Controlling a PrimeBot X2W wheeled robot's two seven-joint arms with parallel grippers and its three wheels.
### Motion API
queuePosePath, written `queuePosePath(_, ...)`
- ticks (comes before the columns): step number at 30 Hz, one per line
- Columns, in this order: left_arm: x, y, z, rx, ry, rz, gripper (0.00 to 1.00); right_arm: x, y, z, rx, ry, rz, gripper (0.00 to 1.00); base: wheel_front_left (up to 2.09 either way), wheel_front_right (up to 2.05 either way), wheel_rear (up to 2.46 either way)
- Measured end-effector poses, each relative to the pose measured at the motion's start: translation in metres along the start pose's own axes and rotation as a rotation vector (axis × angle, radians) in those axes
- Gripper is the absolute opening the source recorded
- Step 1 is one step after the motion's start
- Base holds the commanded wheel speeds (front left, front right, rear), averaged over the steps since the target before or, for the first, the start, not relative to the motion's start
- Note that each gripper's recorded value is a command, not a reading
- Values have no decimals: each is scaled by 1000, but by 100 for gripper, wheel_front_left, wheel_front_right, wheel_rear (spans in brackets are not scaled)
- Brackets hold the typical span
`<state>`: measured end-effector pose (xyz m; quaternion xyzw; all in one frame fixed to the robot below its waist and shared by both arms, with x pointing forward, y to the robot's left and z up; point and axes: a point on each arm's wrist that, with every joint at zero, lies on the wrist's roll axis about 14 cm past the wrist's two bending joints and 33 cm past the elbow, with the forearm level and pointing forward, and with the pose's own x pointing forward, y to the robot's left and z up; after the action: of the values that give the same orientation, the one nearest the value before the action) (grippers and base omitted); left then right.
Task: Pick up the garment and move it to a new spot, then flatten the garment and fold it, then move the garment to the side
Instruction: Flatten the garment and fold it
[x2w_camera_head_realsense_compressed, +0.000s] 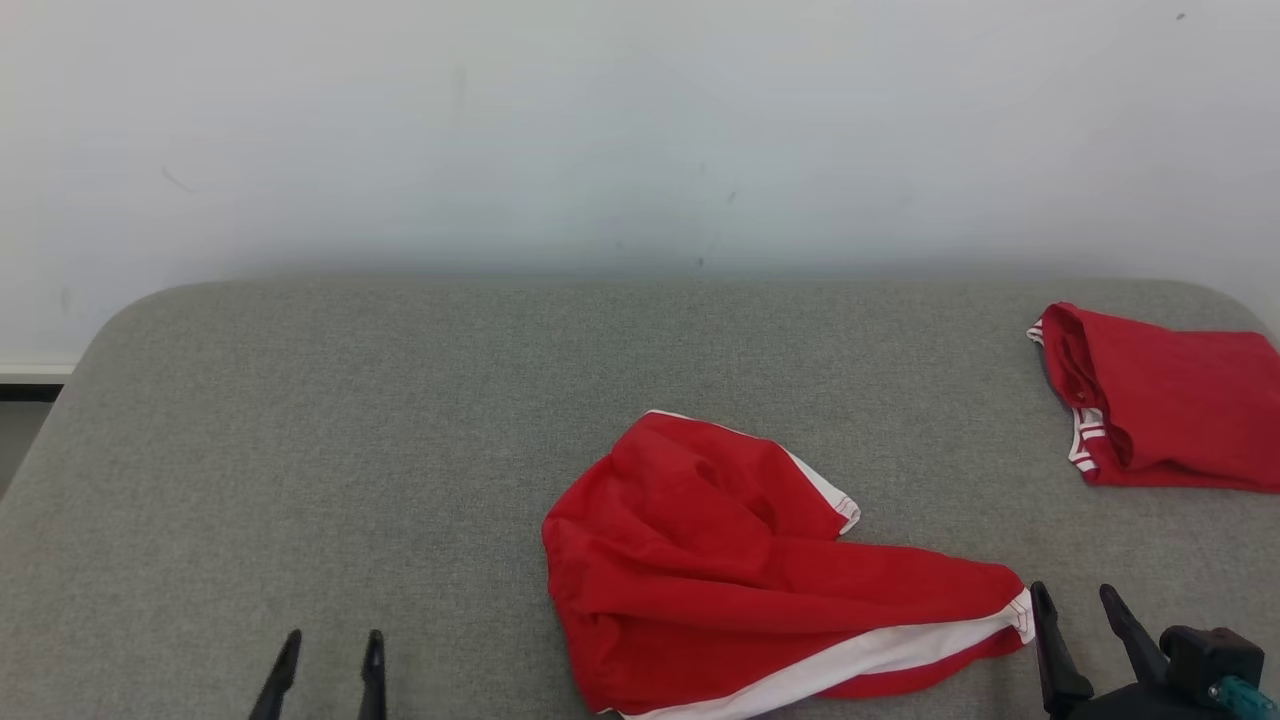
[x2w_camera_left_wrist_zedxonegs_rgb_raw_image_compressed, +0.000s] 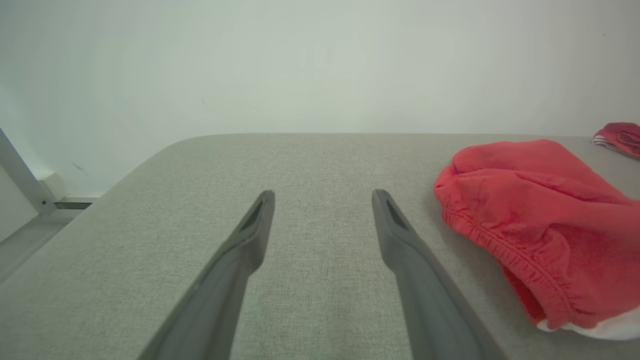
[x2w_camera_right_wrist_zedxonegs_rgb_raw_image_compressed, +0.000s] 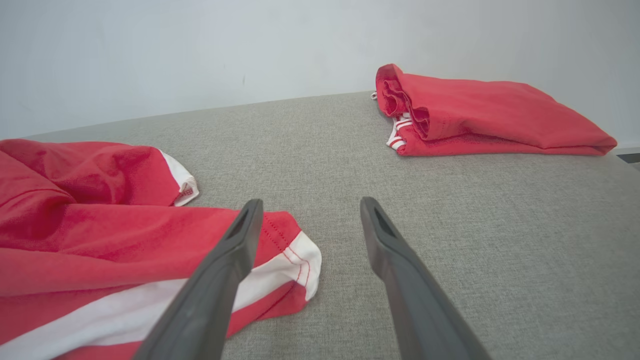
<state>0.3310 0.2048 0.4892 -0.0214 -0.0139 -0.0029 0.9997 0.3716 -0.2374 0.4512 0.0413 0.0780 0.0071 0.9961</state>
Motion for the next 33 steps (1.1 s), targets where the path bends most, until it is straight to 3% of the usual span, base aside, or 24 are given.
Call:
queuePosePath(10,-20,-66,-68,-42,224,-210,100,-15,2,-15,23,22,-8,100,0,0,0)
queuePosePath(18,-18,-118,-92,-69,323,-378,100,-11,7,-21,17,58,6,100,0,0,0)
queuePosePath(33,1,-136,-105,-81,389,-453,100,3,4,-32,10,109,1,100,0,0,0)
